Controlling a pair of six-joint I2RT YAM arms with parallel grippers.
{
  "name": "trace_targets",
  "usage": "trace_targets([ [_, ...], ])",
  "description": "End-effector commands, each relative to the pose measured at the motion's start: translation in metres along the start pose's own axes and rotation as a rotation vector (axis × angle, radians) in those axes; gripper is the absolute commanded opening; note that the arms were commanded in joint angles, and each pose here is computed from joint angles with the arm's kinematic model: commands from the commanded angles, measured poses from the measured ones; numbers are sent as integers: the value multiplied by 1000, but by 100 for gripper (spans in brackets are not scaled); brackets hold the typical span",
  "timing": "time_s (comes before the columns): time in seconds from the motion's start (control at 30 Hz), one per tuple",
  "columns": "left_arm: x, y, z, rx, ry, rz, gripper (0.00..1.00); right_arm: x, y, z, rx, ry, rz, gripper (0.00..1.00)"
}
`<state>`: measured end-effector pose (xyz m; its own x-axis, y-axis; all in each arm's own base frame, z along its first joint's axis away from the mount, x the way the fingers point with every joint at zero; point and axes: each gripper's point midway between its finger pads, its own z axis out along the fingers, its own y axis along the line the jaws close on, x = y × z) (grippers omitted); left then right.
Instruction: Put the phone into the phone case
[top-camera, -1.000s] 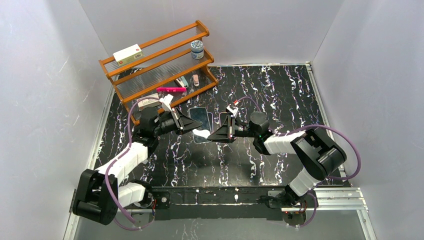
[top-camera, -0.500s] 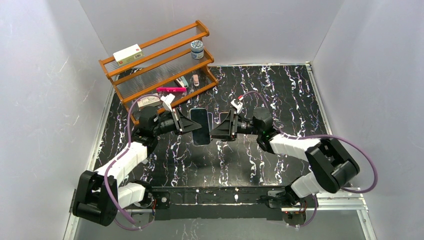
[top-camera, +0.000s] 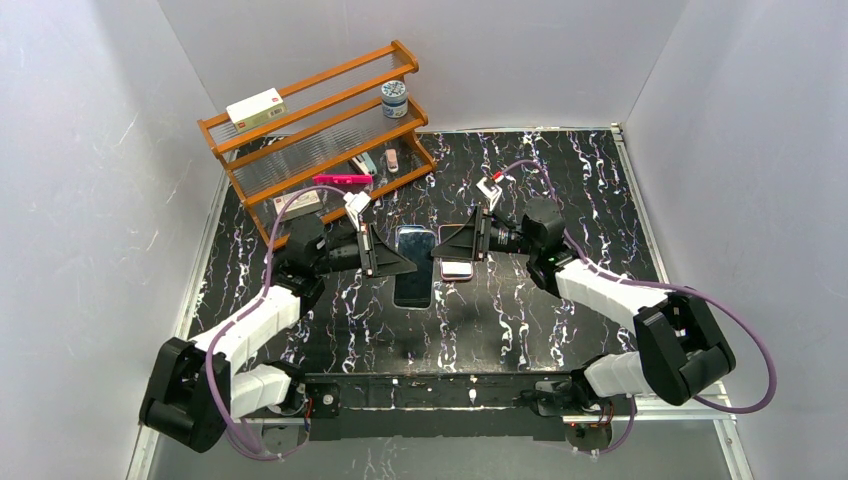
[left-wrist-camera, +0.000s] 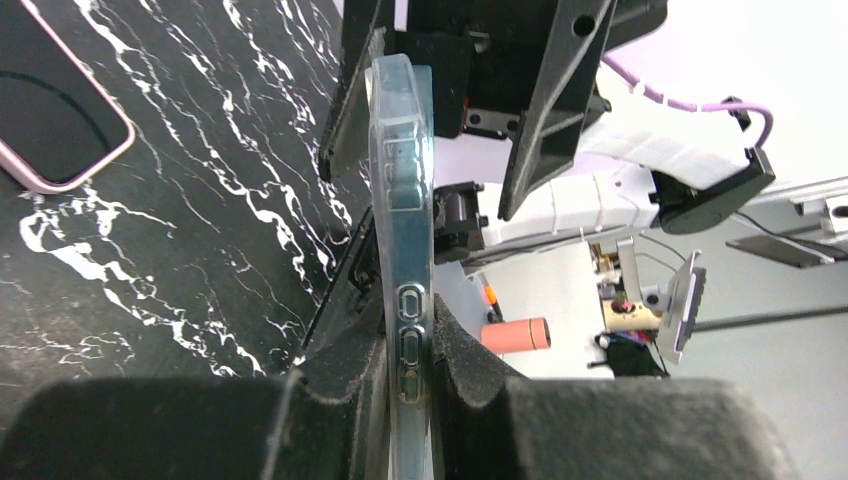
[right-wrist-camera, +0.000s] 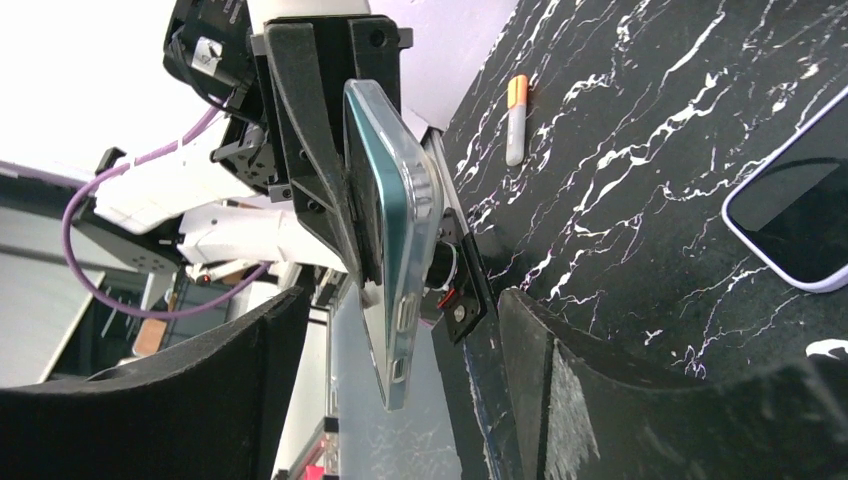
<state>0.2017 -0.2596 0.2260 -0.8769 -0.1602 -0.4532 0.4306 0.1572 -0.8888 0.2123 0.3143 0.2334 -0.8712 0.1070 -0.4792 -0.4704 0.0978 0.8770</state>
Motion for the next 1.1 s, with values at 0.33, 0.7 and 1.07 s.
trace_targets([
  [0.33, 20, -13, 8, 87, 101, 36, 0, -29, 37, 0, -154, -10, -90, 56],
  [0.7, 20, 14, 14, 1, 88, -13, 0, -31, 29, 1, -115, -5, -66, 9],
  [1.07, 21, 47, 13, -174, 102, -8, 0, -39, 26, -1, -17, -20, -137, 12],
])
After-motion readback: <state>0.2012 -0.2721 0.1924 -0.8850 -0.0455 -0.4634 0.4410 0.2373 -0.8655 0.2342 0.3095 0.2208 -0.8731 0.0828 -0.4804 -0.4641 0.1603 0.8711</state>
